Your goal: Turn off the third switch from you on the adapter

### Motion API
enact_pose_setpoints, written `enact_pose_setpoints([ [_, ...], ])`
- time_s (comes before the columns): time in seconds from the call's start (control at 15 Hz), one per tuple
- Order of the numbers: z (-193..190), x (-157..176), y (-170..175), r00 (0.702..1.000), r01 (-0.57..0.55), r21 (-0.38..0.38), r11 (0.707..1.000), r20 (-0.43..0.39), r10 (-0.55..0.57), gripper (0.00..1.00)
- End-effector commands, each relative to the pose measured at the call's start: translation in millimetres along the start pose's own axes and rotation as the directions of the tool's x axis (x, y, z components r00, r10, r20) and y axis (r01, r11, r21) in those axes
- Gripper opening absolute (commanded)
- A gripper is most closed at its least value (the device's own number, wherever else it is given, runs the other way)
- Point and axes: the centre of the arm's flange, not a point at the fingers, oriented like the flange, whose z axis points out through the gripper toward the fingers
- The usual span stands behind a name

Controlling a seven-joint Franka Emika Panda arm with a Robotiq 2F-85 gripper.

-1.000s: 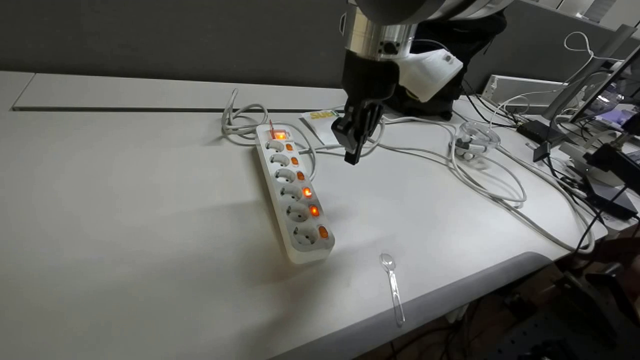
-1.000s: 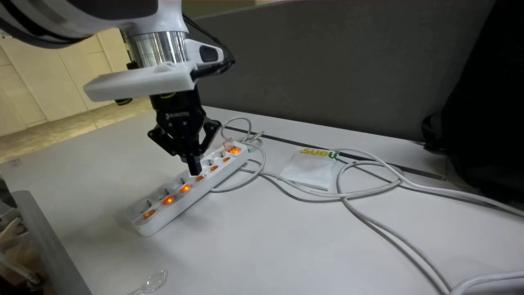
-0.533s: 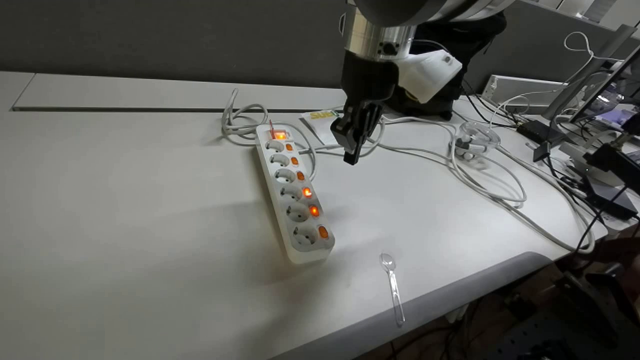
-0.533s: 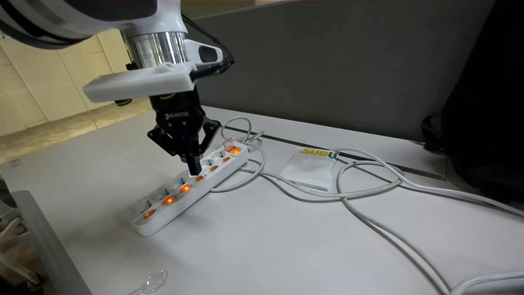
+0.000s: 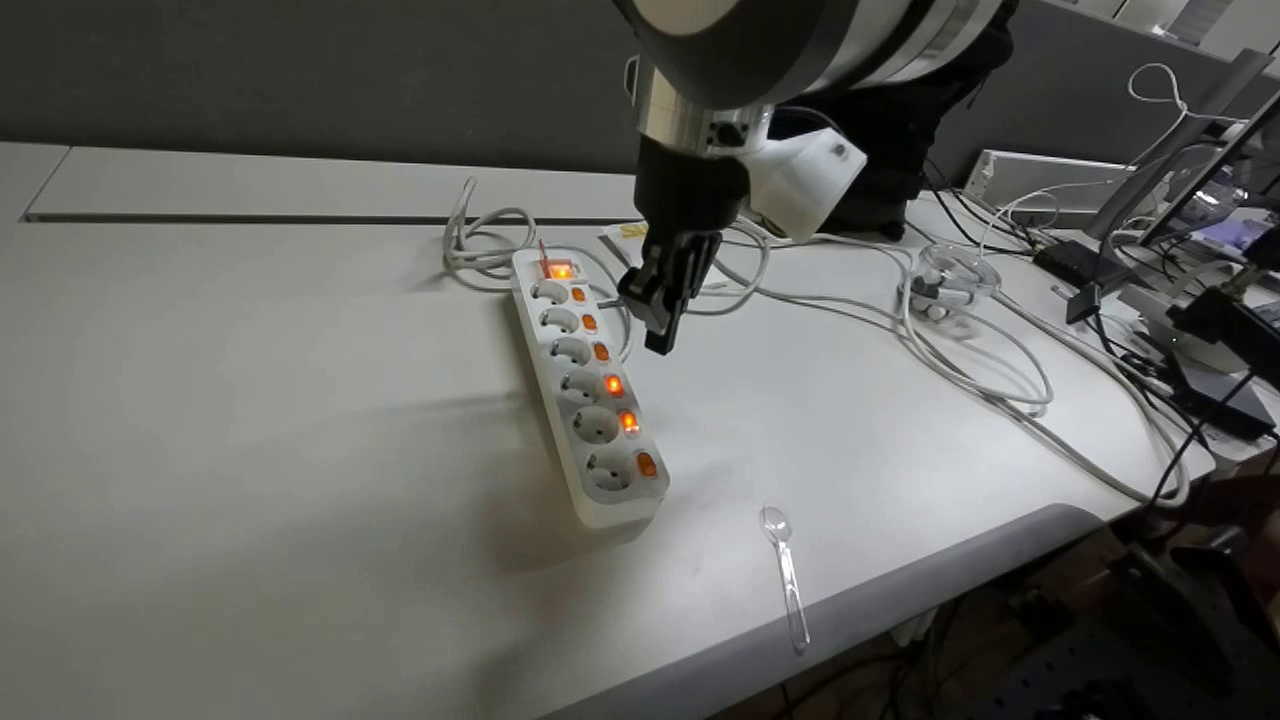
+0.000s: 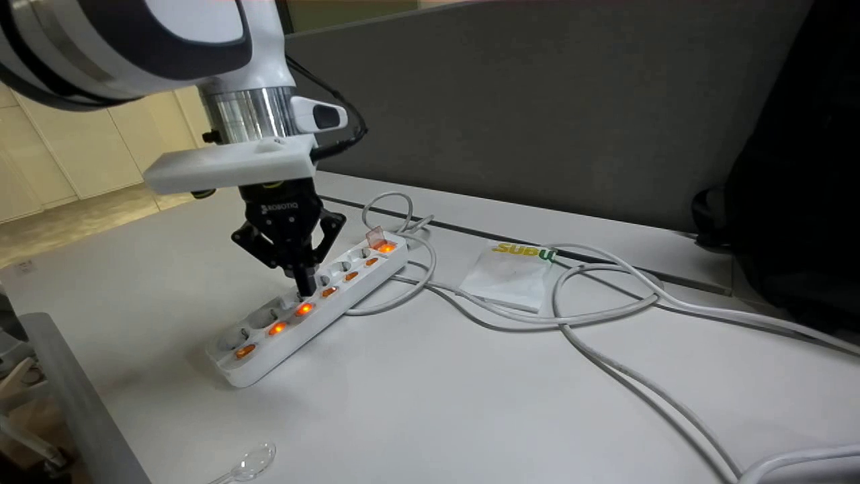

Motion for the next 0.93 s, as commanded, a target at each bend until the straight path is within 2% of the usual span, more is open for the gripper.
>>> enact_pose_setpoints([
  [0.0, 12.7, 16.9, -10.0, 0.998, 0.063, 0.003, 0.998, -0.008, -0.063, 0.00],
  [0.33, 21.5, 26.8, -20.9, 0.994, 0.110, -0.018, 0.994, -0.025, -0.110, 0.00],
  [0.87, 28.1, 27.0, -19.3, 0.993, 0.106, -0.024, 0.994, -0.039, -0.107, 0.00],
])
